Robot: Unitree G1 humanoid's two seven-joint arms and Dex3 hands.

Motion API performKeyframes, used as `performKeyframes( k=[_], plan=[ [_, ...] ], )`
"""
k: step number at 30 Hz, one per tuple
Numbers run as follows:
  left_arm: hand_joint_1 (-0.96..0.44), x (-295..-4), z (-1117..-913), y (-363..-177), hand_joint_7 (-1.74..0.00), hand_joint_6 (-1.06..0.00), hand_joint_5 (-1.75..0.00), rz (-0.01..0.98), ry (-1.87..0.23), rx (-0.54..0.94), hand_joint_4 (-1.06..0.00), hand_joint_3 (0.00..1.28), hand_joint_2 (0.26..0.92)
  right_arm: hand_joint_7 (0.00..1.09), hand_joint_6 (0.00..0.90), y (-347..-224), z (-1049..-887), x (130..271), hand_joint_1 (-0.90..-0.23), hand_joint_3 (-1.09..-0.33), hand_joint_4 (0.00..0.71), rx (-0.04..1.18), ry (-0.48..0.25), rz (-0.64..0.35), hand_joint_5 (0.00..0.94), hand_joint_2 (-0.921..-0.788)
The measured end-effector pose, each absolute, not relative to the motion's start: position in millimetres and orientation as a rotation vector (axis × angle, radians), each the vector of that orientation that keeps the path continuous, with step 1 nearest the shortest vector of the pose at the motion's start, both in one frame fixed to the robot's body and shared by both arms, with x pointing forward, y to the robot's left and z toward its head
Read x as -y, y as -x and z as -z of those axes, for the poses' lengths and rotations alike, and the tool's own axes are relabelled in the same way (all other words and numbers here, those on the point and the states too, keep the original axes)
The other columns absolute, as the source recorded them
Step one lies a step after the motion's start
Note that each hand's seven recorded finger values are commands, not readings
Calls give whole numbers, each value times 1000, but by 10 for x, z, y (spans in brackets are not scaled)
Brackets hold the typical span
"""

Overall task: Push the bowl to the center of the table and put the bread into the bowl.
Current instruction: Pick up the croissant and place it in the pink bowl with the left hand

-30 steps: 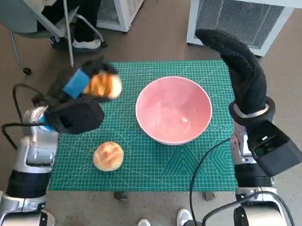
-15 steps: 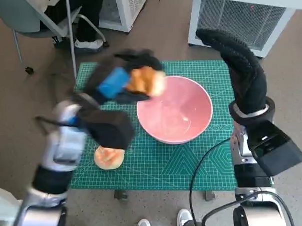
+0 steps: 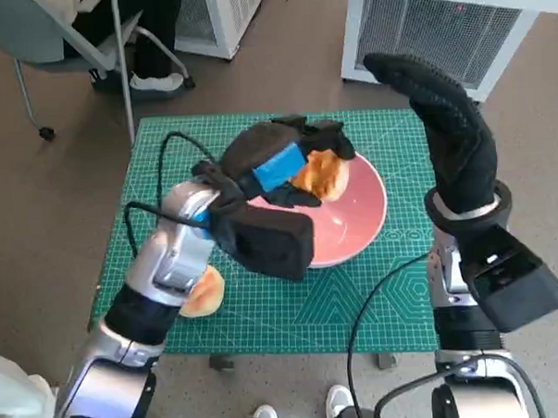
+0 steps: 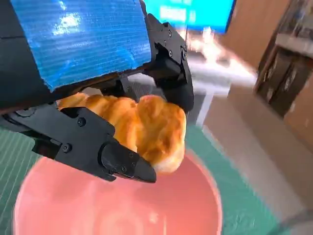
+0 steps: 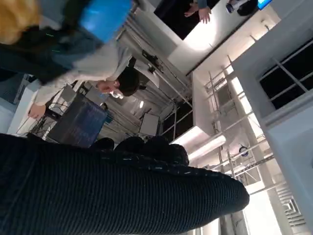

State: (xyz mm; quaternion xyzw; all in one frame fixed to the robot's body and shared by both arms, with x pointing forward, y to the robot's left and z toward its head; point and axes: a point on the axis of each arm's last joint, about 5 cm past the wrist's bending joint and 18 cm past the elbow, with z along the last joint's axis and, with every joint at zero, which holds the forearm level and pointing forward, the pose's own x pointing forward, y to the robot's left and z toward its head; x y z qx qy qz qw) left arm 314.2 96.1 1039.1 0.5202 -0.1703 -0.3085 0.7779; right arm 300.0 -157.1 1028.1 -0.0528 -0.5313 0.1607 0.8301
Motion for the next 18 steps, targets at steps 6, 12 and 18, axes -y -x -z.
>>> performKeyframes(
  k=[6, 12, 18],
  plan=[
    [-433, -983, -10392, -3149, -54, -240, -8, 735, -1132, 281, -55, 59, 921, 617, -1, -2975, -10276, 1575, -563, -849, 253, 1123, 104, -343, 13, -921],
    [-449, -1035, -10471, -3105, -30, -223, -2, 737, -1119, 306, -14, 55, 921, 615, -1, -2962, -10286, 1568, -560, -842, 252, 1128, 105, -349, 14, -921],
    [-428, -1169, -10539, -3005, -33, -241, -11, 708, -1097, 384, -36, 41, 921, 615, -1, -2949, -10279, 1565, -560, -843, 250, 1124, 104, -353, 14, -921]
  ],
)
